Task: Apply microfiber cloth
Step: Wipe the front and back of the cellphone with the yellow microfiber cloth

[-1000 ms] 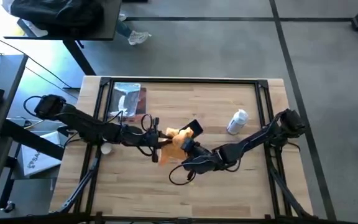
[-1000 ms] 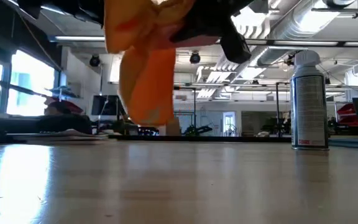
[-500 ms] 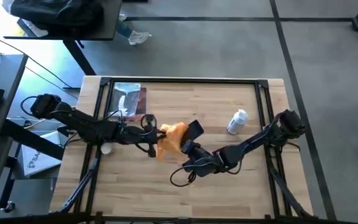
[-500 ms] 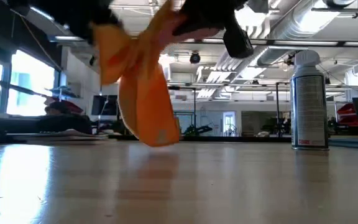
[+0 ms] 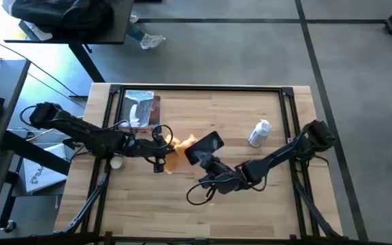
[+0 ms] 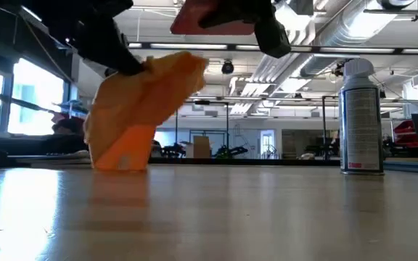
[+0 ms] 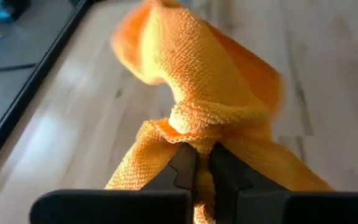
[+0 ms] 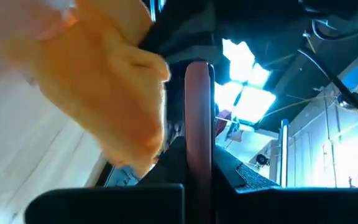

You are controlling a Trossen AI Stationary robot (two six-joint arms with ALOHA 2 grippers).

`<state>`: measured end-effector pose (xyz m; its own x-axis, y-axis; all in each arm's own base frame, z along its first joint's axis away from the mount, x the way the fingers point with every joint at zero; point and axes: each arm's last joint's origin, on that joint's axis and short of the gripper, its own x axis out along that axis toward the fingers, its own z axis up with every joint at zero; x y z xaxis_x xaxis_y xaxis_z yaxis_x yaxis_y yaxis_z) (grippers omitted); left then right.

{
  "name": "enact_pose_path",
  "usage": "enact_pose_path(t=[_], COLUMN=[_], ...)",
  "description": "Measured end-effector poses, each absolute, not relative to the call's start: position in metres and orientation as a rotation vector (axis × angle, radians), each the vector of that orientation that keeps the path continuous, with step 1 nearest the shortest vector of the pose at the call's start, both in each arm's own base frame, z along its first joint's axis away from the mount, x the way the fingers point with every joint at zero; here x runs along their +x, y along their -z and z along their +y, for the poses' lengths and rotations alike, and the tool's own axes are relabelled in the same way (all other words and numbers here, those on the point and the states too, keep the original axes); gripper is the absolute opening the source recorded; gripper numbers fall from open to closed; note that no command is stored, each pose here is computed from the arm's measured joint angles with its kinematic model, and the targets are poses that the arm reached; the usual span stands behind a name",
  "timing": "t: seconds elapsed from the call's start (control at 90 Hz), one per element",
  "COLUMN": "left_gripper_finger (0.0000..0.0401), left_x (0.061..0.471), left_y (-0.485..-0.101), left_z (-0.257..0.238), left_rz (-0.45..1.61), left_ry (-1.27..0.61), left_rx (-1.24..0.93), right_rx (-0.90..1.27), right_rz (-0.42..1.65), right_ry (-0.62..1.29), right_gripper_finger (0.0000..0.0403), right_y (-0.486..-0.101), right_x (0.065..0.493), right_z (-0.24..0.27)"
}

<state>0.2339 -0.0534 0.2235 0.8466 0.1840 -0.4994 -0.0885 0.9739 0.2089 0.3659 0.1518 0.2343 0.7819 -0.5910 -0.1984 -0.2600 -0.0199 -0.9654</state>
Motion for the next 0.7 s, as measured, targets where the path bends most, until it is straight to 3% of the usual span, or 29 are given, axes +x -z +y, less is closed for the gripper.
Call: enact_pose_path(t=[0.478,0.7], left_gripper_finger=[0.0003,0.0003], left_x=[0.242,0.255], left_y=[-0.246,-0.237], left_z=[-0.063,-0.064], left_rz=[0.304,0.296], left_ry=[-0.074,-0.078], left_rx=[0.226,0.26], right_rx=[-1.434,-1.411], right_rz=[0.768,0.704], right_ry=[0.217,0.206], right_gripper_finger=[0.0,0.0], right_y=[-0.215,-0.22], right_x=[0.36,0.366], right_z=[0.143,0.14])
